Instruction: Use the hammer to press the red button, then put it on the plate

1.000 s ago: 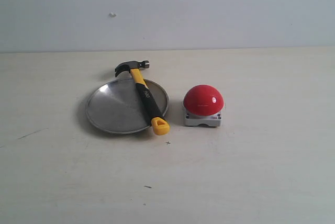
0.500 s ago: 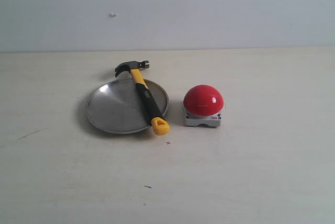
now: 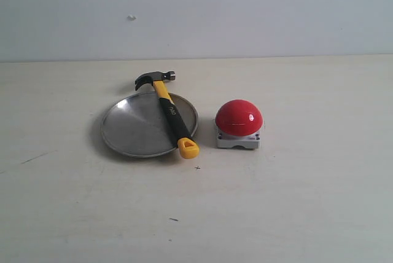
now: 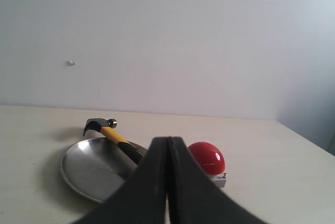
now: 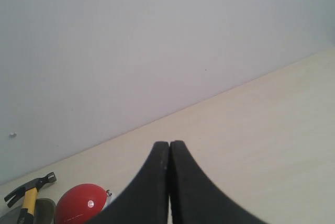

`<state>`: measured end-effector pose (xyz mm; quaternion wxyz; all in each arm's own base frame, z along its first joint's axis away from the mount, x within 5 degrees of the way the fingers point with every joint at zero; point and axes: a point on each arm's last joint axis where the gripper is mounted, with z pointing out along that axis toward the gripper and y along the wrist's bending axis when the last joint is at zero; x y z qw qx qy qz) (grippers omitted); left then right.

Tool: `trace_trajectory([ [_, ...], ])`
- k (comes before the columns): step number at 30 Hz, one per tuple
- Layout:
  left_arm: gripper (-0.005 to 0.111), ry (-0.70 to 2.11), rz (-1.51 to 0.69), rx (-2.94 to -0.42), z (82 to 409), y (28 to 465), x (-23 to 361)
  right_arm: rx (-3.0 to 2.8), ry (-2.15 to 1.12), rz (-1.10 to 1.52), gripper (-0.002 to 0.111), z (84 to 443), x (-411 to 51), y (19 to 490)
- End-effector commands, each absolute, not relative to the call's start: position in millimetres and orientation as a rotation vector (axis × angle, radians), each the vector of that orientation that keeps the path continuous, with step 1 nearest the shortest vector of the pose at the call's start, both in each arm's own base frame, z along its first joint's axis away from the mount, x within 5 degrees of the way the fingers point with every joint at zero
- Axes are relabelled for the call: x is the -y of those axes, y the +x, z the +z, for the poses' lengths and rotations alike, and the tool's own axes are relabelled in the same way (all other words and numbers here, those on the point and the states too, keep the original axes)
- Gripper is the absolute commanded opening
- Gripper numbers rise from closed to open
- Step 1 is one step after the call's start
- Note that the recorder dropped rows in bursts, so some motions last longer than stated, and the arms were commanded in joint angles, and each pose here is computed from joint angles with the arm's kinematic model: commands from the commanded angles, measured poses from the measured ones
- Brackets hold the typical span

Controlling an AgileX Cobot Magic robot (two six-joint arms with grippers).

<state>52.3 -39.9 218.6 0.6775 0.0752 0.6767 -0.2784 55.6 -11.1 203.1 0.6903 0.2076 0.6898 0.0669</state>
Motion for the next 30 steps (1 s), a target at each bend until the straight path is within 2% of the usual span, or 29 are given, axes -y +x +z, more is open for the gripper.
trace_trajectory([
  [1, 0.000, 0.162, -0.636, -1.514, 218, 52, 40, -1.543, 0.463, 0.138, 0.000, 202, 11, 55],
  [21, 0.000, 0.169, -0.642, -1.513, 218, 51, 40, -1.541, 0.463, 0.139, 0.000, 202, 11, 55],
  [30, 0.000, -0.102, -0.493, -1.578, 210, 60, 19, -1.541, 0.463, 0.139, 0.000, 202, 11, 55],
])
